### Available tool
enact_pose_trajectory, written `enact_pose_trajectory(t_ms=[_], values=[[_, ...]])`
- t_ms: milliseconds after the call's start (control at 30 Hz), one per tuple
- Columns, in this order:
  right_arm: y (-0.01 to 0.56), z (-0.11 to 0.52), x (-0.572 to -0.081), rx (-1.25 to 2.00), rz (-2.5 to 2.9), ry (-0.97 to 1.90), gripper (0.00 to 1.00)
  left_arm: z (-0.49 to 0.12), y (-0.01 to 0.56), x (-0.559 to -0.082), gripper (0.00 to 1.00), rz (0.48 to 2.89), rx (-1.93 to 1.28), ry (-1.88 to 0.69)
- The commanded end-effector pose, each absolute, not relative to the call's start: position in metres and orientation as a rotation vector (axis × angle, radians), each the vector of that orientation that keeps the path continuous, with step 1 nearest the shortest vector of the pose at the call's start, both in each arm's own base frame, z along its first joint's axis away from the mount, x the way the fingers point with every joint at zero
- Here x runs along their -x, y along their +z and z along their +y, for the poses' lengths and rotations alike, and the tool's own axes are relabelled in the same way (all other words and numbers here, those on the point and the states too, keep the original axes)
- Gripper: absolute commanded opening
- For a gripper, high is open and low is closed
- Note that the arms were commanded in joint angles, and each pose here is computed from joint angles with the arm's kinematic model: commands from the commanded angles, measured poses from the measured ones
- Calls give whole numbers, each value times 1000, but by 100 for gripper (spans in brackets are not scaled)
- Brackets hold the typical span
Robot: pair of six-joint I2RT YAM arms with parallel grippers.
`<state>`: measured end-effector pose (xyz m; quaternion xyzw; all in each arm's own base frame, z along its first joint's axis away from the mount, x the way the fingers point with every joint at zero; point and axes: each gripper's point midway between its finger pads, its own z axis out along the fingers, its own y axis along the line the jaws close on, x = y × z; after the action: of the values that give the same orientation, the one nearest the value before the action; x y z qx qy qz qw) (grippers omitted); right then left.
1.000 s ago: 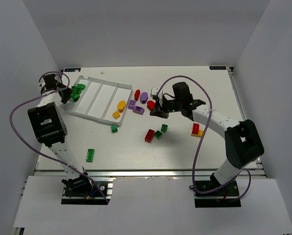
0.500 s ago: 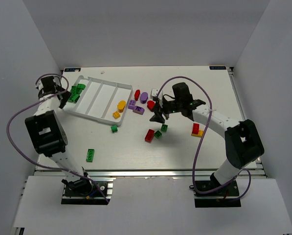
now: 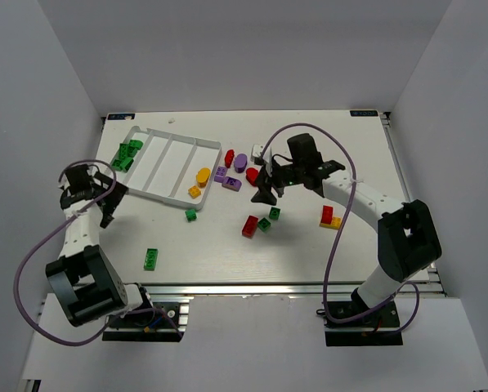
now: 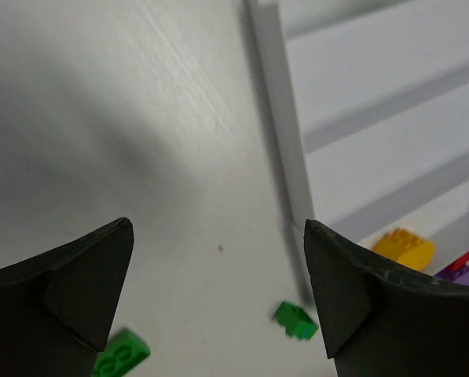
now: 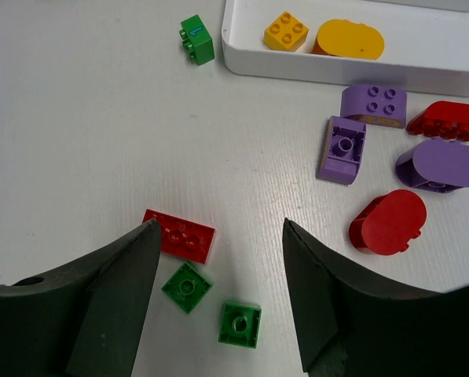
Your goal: Sort the legos into containers by color
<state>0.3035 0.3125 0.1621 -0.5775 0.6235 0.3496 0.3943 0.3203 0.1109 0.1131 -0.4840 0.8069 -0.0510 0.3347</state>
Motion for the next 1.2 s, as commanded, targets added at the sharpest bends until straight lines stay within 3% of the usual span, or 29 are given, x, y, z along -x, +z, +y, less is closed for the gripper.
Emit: enact_pose_trajectory(t_ms=[0, 267, 767, 1167], values=[[180, 305, -304, 1466, 1597, 849, 68, 66, 103, -289, 98, 2237, 1269, -287], [154, 294, -286, 1534, 1771, 953, 68, 23, 80, -229, 98, 2436, 1235, -169], [148, 305, -287, 1566, 1736, 1035, 68, -8, 65, -200, 98, 2846, 853, 199], [147, 298, -297, 1502, 1745, 1055, 68, -15, 46, -189, 98, 3018, 594, 153]])
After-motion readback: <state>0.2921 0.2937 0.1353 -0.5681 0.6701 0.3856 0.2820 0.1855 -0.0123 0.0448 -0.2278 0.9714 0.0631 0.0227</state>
